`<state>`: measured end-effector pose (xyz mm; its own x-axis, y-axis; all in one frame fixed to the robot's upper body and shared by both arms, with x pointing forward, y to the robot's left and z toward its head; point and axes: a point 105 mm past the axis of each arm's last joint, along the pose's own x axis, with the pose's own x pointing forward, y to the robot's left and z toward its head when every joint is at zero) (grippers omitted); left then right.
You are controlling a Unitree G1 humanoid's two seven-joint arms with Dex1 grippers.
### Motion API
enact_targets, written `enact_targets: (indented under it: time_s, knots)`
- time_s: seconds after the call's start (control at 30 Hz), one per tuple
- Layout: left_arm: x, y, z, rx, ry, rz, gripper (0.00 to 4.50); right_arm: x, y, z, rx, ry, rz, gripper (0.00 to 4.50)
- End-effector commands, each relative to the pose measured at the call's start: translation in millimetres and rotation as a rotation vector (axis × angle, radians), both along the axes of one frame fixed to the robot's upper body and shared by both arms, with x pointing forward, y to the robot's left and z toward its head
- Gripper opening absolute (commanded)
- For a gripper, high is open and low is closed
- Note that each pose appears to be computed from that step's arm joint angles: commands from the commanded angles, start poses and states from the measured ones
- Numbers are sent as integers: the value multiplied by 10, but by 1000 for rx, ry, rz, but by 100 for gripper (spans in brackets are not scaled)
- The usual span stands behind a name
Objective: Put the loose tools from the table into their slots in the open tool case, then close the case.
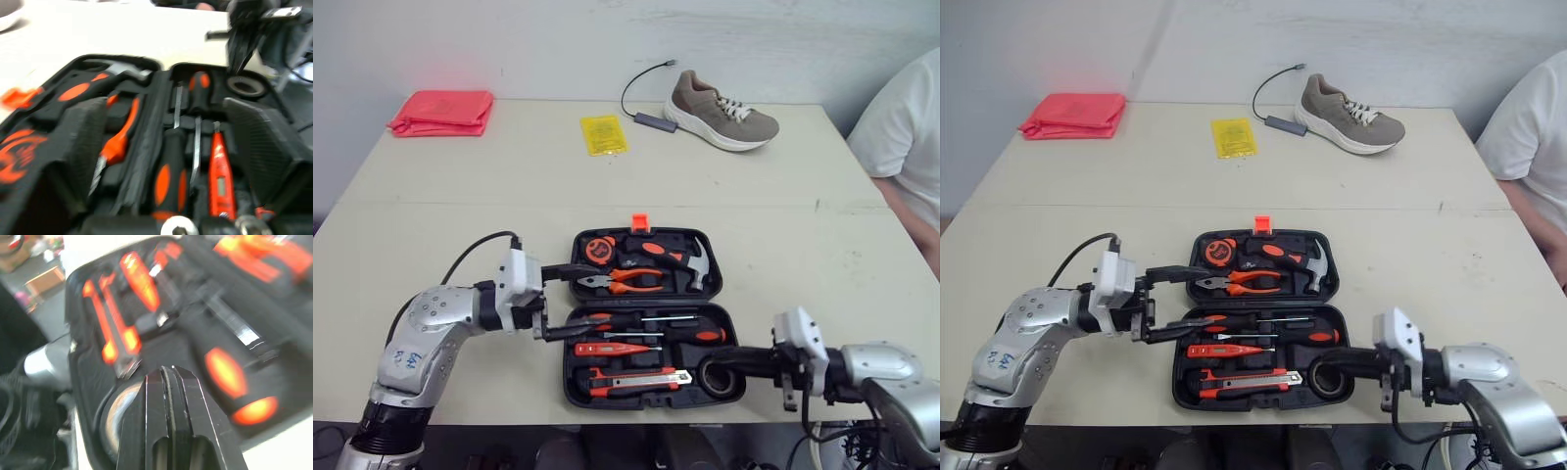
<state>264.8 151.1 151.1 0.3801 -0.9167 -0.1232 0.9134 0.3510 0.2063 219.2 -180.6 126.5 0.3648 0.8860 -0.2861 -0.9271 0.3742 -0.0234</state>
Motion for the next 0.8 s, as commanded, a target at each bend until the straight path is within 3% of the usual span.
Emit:
enact_targets:
  time_s: [0.03,0.17,0.43,0.67,0.8]
  knots:
    - [123,242,14,43,-36,122,182,135,-243,210,-10,-67,-129,0]
    - [237,376,-175,112,24,196,5,340,-561,137,-130,-123,-240,0]
    - [379,103,-340,138,98,157,5,601,-510,-267,-256,-93,-244,0]
    - [243,-35,-523,226,196,100,5,721,-228,-292,-212,-122,-200,0]
    - [184,103,-418,224,191,128,5,703,-163,-288,-206,-120,-172,0]
